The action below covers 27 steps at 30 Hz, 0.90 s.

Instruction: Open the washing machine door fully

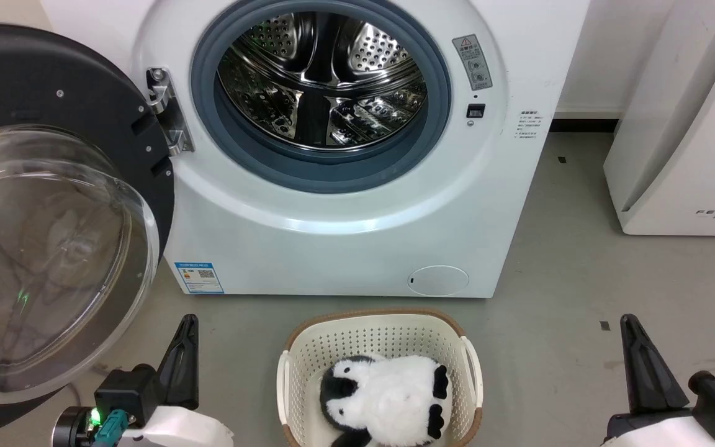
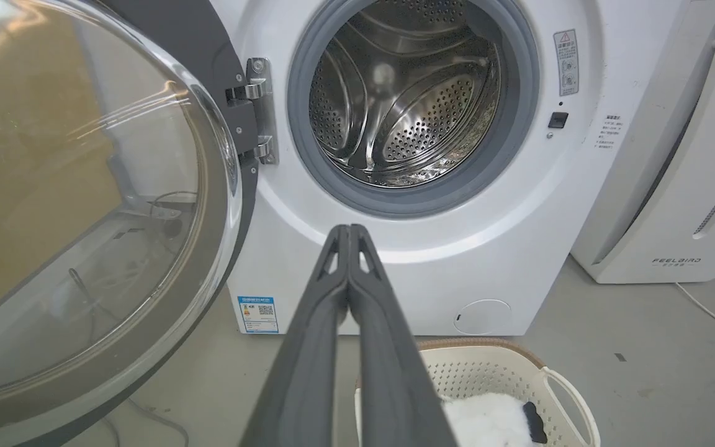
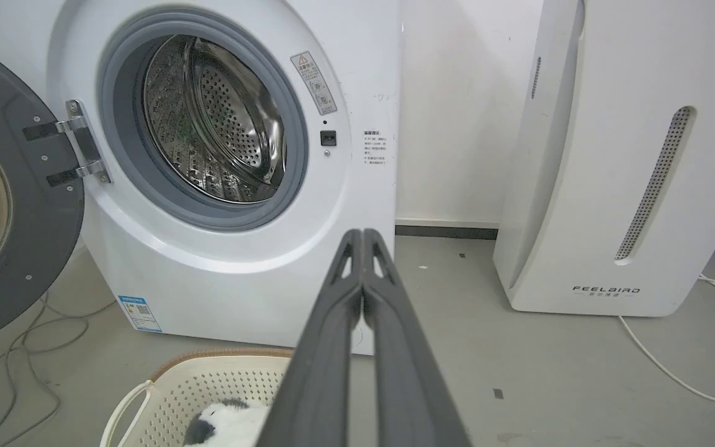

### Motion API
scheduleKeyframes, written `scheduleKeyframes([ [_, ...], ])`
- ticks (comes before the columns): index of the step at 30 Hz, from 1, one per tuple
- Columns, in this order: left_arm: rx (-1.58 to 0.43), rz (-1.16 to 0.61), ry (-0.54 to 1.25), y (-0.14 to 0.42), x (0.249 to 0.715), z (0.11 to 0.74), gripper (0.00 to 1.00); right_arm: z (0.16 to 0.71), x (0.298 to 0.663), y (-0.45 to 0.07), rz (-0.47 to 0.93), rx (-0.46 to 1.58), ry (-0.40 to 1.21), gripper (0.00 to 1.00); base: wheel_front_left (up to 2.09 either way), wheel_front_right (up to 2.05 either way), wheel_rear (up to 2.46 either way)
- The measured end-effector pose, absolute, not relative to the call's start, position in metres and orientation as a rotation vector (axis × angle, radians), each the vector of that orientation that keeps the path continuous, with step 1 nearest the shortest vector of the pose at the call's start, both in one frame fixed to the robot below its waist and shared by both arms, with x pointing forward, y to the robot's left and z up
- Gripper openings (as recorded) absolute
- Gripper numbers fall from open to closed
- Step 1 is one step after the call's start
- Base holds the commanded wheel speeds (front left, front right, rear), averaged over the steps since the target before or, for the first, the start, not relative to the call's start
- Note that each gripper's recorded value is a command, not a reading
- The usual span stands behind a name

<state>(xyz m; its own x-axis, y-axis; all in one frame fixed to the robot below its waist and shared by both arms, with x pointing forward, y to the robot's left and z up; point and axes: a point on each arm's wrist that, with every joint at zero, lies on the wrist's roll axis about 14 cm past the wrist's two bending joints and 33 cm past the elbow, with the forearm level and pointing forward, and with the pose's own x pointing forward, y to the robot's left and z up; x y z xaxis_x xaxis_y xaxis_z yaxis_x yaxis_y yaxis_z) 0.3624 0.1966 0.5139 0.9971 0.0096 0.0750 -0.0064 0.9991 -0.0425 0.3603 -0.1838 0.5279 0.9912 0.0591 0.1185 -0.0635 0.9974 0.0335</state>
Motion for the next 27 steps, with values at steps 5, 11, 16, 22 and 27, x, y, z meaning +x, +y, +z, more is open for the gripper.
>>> scheduleKeyframes([
  [5,-0.033,0.006,-0.072,0.1954,0.3631,0.5146,0.00,0.5265,0.3603,-0.1827,0.065,0.034,-0.107,0.00,0.00,0.00,0.00],
  [11,-0.031,0.004,-0.063,0.1942,0.3639,0.5146,0.00,0.5254,0.3607,-0.1814,0.069,0.032,-0.096,0.00,0.00,0.00,0.00],
  [16,-0.022,0.006,-0.060,0.1935,0.3646,0.5157,0.00,0.5270,0.3622,-0.1799,0.073,0.026,-0.095,0.00,0.00,0.00,0.00],
  [22,-0.020,0.002,-0.055,0.1919,0.3654,0.5165,0.00,0.5264,0.3625,-0.1784,0.077,0.025,-0.088,0.00,0.00,0.00,0.00],
  [27,-0.013,0.005,-0.052,0.1916,0.3660,0.5172,0.00,0.5260,0.3631,-0.1768,0.083,0.017,-0.079,0.00,0.00,0.00,0.00],
])
